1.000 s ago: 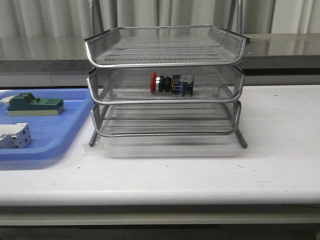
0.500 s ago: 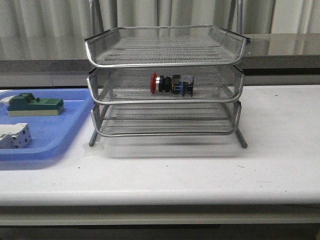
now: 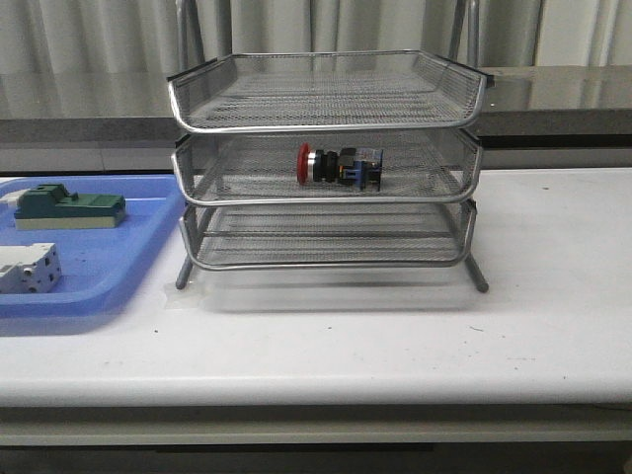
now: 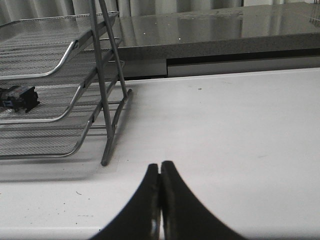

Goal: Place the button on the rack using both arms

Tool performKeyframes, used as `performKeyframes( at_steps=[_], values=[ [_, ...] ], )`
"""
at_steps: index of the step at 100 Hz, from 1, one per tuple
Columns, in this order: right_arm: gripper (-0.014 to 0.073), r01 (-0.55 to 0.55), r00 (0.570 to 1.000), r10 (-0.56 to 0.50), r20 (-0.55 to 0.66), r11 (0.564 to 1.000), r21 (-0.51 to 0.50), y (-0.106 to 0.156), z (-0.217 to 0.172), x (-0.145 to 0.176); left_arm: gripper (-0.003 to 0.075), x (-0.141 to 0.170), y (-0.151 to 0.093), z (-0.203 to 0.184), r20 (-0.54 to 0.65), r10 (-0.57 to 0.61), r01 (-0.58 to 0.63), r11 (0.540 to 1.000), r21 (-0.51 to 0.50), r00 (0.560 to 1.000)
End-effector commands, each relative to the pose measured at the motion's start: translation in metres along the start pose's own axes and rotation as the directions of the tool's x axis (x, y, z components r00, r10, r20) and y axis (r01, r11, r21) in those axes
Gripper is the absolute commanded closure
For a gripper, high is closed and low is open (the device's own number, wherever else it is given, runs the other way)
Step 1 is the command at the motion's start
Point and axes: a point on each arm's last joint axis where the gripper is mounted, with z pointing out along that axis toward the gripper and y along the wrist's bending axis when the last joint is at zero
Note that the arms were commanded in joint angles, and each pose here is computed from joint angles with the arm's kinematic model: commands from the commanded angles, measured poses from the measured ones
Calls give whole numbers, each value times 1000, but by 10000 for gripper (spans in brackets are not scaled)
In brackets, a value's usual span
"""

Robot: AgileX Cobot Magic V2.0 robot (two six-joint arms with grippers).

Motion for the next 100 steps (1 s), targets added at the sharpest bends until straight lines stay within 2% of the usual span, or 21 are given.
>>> performKeyframes(
  at_steps=[1,23,41,83,100],
  values=[
    [655,13,993,-13,121,1000,0,1,-3,-14,740,-14,3,0,80,-15,18,999,-36,997],
    [655,13,993,-13,121,1000,0,1,-3,-14,740,-11,3,-1,47,68,-67,997,-35,997],
    [655,13,993,-13,121,1000,0,1,-3,-14,740,1,4,-8,72,17,-13,999,-49,997],
    [655,14,993,-13,121,1000,0,1,-3,-14,740,60,3,-24,138,5,1,999,-38,990],
    [655,14,993,-13,121,1000,0,1,-3,-14,740,71,3,-29,184,7,0,999,-37,983]
  ],
)
